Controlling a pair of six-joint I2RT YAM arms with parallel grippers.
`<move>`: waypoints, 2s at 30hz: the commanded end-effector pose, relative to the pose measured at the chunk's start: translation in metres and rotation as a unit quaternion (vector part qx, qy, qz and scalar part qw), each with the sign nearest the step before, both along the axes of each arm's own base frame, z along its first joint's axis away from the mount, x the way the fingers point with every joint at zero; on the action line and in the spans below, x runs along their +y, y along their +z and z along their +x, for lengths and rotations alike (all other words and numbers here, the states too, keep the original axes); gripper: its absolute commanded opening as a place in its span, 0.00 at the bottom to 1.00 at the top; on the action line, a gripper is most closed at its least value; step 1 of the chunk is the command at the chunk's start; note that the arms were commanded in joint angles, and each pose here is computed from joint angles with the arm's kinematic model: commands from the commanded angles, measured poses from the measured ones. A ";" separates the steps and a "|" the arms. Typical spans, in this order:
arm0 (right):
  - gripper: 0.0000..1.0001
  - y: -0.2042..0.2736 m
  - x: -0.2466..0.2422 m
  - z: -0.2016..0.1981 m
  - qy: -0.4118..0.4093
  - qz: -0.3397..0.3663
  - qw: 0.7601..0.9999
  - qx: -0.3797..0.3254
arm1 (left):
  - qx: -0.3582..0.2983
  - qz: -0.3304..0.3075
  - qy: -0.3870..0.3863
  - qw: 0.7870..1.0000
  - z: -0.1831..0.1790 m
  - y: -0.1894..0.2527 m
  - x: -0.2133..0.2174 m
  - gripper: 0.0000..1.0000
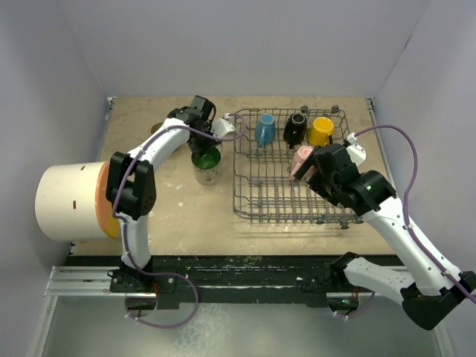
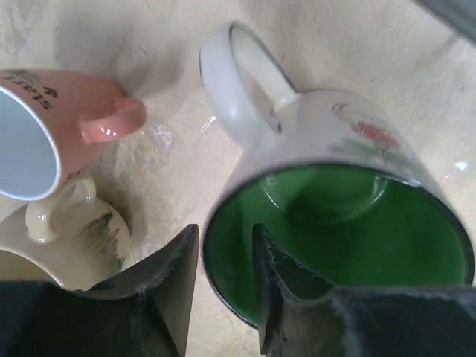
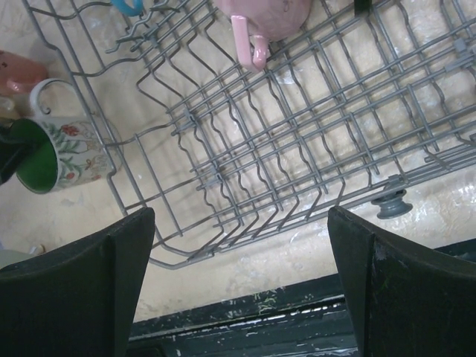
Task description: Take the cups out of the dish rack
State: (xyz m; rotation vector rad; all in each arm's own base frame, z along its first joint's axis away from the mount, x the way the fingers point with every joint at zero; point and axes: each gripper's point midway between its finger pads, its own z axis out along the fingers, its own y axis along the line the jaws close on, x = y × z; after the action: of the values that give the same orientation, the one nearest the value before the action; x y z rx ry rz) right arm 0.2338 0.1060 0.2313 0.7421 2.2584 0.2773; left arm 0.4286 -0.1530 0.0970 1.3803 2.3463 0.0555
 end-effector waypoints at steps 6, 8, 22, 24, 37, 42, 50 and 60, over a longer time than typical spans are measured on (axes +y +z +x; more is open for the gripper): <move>1.00 0.004 -0.023 0.003 -0.026 -0.057 0.998 -0.003 | -0.084 -0.063 0.001 0.994 0.016 0.085 -0.013 0.58; 1.00 0.002 -0.025 0.007 -0.028 -0.071 0.997 0.000 | -0.101 -0.066 0.006 0.993 0.014 0.102 -0.010 0.63; 1.00 -0.049 -0.015 0.079 -0.052 -0.201 0.975 0.074 | -0.174 -0.112 0.062 0.976 -0.079 0.214 0.047 0.99; 1.00 -0.054 -0.009 0.095 -0.056 -0.213 0.972 0.078 | -0.163 -0.116 0.066 0.977 -0.097 0.211 0.052 0.99; 0.87 -0.113 -0.003 0.141 -0.081 -0.254 0.957 0.119 | -0.146 -0.134 0.073 0.977 -0.152 0.206 0.064 0.99; 0.82 -0.131 -0.003 0.143 -0.080 -0.254 0.956 0.122 | -0.144 -0.138 0.074 0.977 -0.156 0.210 0.064 0.99; 0.70 -0.156 -0.007 0.136 -0.076 -0.267 0.951 0.139 | -0.139 -0.145 0.075 0.977 -0.156 0.211 0.062 0.99; 0.56 -0.167 -0.013 0.128 -0.075 -0.273 0.948 0.142 | -0.136 -0.150 0.074 0.976 -0.159 0.216 0.060 0.99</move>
State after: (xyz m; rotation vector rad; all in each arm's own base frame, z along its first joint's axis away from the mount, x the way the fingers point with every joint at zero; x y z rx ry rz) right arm 0.3548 0.1005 0.0564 0.6547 2.4235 -0.5269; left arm 0.2704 -0.0899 0.2968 1.0155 2.1567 -0.0379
